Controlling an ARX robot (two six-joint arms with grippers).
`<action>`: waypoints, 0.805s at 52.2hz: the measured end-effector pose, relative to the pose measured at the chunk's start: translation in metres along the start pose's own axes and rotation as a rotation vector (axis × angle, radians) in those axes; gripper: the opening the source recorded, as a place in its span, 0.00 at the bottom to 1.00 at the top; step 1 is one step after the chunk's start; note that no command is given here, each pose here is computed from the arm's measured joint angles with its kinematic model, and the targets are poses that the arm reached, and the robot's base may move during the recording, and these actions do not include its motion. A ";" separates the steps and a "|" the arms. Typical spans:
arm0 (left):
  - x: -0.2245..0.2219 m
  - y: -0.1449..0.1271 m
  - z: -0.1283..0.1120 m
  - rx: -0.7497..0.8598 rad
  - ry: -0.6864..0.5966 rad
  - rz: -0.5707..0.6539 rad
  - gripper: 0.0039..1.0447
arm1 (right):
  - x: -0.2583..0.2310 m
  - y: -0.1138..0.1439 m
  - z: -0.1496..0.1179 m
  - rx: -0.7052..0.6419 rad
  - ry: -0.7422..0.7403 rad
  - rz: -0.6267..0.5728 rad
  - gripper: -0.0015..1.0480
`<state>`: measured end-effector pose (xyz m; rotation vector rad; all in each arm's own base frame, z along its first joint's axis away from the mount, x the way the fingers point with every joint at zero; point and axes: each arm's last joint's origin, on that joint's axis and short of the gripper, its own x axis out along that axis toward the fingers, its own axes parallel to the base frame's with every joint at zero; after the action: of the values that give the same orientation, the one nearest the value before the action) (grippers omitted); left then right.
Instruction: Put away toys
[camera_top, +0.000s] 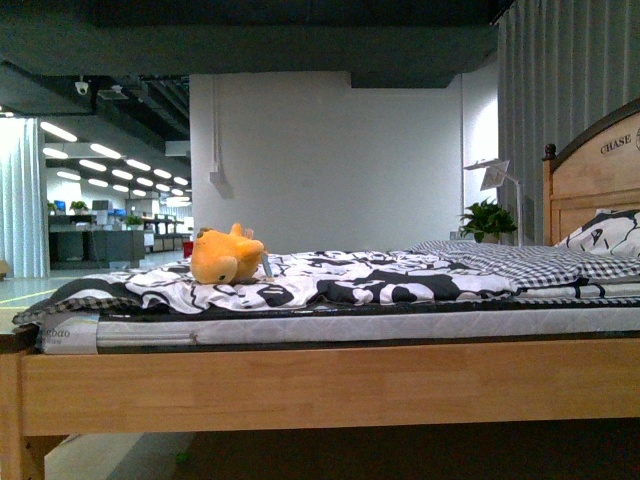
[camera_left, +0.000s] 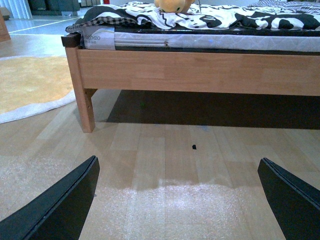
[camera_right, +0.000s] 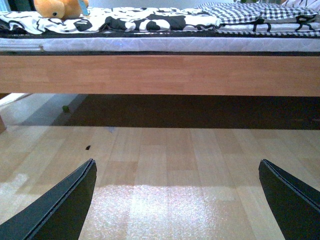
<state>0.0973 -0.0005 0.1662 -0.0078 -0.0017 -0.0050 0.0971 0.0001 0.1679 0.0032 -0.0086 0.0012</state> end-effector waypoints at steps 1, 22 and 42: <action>0.000 0.000 0.000 0.000 0.000 0.000 0.94 | 0.000 0.000 0.000 0.000 0.000 0.000 0.94; 0.000 0.000 0.000 0.000 0.000 0.000 0.94 | 0.000 0.000 0.000 0.000 0.000 0.000 0.94; 0.000 0.000 0.000 0.000 0.000 0.000 0.94 | 0.000 0.000 0.000 0.000 0.000 0.000 0.94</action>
<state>0.0973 -0.0005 0.1662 -0.0078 -0.0017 -0.0050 0.0971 0.0001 0.1679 0.0032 -0.0086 0.0012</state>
